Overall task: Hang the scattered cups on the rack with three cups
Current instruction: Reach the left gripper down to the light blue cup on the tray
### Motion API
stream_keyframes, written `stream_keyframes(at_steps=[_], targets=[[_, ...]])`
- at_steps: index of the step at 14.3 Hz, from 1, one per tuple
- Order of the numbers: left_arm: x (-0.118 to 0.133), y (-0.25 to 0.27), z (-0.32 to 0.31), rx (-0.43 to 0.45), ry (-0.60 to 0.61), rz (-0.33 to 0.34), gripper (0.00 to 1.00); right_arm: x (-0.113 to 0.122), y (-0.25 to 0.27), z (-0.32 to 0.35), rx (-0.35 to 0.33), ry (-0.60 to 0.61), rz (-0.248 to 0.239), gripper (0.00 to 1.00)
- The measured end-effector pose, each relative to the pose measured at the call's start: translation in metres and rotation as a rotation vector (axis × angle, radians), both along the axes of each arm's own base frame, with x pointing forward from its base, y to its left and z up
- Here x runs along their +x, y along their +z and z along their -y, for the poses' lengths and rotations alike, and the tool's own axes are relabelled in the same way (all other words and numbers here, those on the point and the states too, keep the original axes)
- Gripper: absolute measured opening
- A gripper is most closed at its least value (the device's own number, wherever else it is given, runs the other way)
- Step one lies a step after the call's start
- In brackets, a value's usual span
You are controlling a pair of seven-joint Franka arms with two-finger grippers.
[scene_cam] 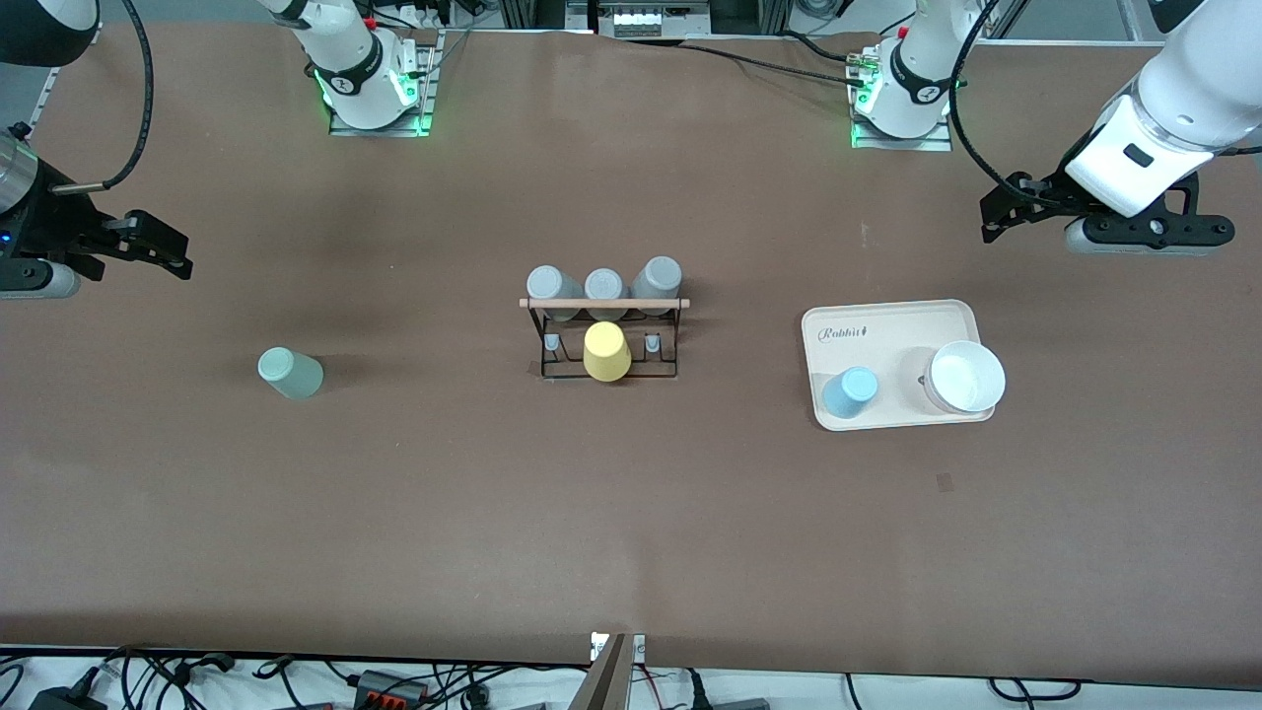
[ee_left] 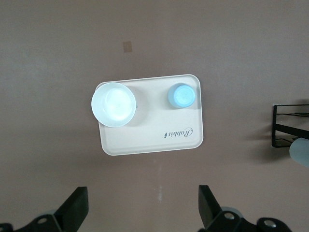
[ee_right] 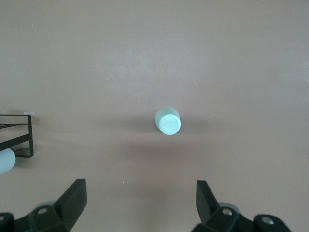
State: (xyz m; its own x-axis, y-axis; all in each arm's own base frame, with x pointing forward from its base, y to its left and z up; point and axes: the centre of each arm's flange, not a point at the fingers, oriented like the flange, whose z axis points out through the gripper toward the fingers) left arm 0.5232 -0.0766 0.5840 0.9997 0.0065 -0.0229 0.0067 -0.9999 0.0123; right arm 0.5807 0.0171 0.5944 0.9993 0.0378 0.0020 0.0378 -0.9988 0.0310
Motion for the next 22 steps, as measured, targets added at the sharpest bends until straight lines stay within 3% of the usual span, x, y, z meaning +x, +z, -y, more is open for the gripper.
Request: stream_keyframes(at_steps=[6, 9, 11, 16, 19, 22], targets=[[0.000, 0.000, 0.000, -0.002, 0.001, -0.002, 1.00, 0.000, 0.000, 0.000, 0.000, 0.000, -0.001, 1.00], [0.008, -0.024, 0.004, -0.005, -0.008, -0.055, 1.00, 0.000, 0.000, 0.000, 0.000, 0.000, -0.001, 1.00], [0.027, -0.060, 0.011, -0.016, -0.023, -0.094, 1.00, 0.000, 0.000, 0.000, 0.000, 0.000, -0.002, 1.00], [0.093, -0.178, 0.066, -0.069, -0.088, -0.109, 1.00, 0.000, 0.000, 0.000, 0.000, 0.000, -0.001, 1.00], [0.109, -0.249, 0.070, -0.088, -0.080, -0.130, 1.00, 0.000, 0.000, 0.000, 0.000, 0.000, -0.001, 1.00], [0.110, -0.296, 0.071, -0.096, -0.072, -0.144, 1.00, 0.000, 0.000, 0.000, 0.000, 0.000, -0.001, 1.00]])
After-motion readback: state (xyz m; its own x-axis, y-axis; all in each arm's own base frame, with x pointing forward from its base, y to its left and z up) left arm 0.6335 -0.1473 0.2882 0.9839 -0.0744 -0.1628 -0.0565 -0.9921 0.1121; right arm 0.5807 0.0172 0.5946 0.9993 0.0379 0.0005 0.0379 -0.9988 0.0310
